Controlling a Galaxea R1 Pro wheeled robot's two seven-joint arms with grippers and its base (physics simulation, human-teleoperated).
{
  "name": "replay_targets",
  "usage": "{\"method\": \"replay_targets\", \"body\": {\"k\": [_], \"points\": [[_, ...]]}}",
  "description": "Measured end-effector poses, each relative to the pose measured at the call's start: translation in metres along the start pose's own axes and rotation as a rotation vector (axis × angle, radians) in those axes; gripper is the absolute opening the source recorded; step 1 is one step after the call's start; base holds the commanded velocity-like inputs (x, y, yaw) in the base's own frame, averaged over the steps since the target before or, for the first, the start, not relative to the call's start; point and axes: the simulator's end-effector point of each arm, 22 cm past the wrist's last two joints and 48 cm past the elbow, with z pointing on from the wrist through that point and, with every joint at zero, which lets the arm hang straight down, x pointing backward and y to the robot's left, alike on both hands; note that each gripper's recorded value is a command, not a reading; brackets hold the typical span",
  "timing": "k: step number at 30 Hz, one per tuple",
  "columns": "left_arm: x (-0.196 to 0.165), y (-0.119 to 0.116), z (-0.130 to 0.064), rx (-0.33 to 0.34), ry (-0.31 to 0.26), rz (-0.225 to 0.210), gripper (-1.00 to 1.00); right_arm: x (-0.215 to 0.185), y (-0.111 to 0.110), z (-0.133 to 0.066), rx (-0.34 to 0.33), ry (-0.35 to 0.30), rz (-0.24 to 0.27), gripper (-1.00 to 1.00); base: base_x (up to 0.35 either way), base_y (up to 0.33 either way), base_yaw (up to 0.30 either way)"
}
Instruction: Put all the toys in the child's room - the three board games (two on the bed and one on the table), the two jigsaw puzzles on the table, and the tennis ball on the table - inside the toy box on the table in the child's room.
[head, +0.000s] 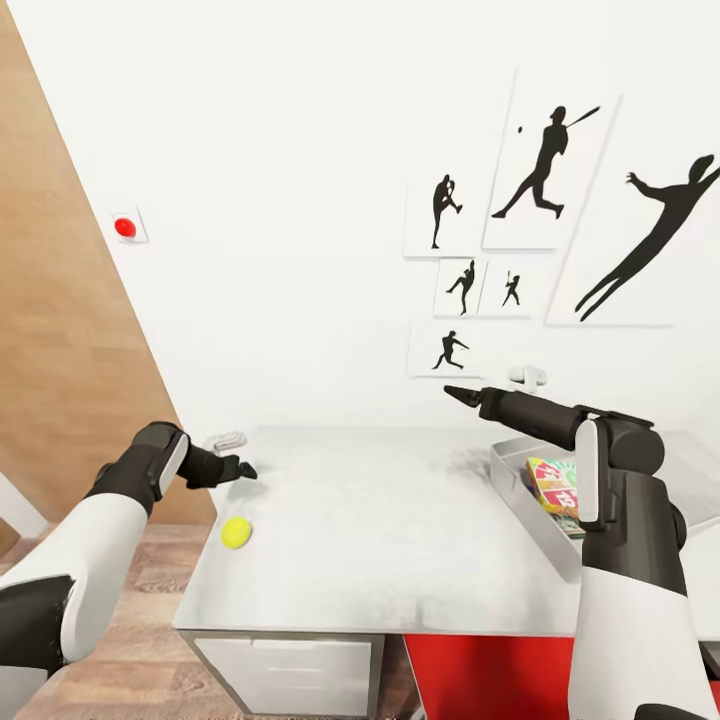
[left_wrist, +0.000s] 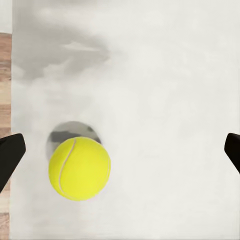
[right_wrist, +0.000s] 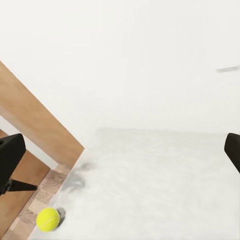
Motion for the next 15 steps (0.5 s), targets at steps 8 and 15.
{"method": "replay_targets", "body": {"k": [8, 15], "points": [[0.007, 0.002, 0.009, -0.002, 0.023, -0.003, 1.0, 0.001, -0.001, 0.002, -0.015, -0.003, 0.009, 1.0, 0.0, 0.0, 0.0], [0.011, 0.005, 0.015, -0.005, 0.035, -0.006, 1.0, -0.005, 0.031, 0.001, -0.181, -0.036, 0.05, 1.0, 0.0, 0.0, 0.0]]}}
